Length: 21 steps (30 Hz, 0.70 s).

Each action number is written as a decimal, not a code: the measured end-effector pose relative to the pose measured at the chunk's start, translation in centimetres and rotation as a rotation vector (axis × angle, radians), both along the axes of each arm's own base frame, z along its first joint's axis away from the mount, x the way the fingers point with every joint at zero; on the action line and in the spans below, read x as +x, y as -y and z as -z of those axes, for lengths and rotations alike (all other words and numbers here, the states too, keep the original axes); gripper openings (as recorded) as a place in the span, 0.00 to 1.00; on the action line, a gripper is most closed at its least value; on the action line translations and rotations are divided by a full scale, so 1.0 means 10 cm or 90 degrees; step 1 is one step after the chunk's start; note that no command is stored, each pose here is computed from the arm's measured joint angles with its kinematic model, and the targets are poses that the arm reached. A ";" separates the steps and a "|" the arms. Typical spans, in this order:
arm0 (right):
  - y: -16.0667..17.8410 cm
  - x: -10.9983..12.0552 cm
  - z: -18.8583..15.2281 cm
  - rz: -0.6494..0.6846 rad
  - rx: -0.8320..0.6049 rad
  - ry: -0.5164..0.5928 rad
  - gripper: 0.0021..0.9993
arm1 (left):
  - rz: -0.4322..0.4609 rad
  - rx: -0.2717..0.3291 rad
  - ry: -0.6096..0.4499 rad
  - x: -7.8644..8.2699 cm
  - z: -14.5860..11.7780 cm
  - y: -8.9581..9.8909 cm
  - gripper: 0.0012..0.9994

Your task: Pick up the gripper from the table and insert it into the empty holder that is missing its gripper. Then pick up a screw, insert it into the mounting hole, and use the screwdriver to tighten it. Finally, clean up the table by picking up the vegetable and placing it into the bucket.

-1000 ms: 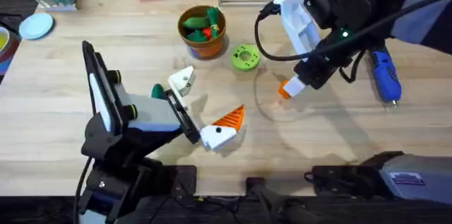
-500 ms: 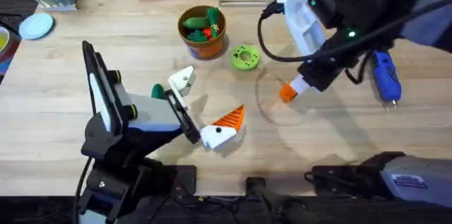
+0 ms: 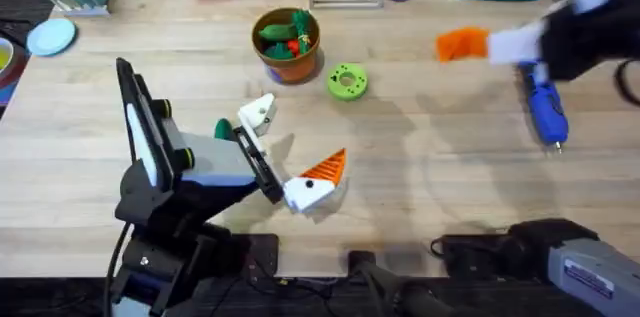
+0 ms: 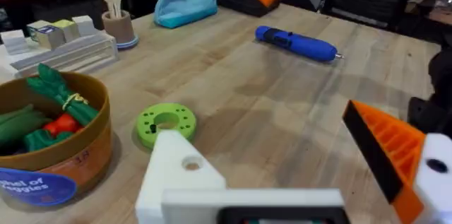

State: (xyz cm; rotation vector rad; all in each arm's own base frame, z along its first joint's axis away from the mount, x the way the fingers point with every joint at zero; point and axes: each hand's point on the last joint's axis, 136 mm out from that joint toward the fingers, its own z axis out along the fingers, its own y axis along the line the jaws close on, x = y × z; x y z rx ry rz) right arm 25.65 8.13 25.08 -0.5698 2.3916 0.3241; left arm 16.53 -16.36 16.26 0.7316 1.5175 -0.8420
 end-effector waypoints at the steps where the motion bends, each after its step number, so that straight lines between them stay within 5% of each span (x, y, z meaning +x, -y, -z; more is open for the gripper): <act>1: 0.04 0.05 -0.07 0.015 0.035 0.018 0.01 | 0.000 0.000 0.000 0.00 0.00 0.00 0.99; 6: -0.02 0.22 0.05 0.014 0.245 0.016 0.01 | 0.000 0.000 0.000 0.00 0.00 0.00 0.99; 12: -0.37 0.21 0.59 -0.014 0.466 -0.164 0.01 | 0.000 0.000 0.000 0.00 0.00 0.00 0.99; 21: -1.06 0.09 0.79 -0.147 0.623 -0.380 0.01 | 0.000 0.000 0.000 0.00 0.00 0.00 0.99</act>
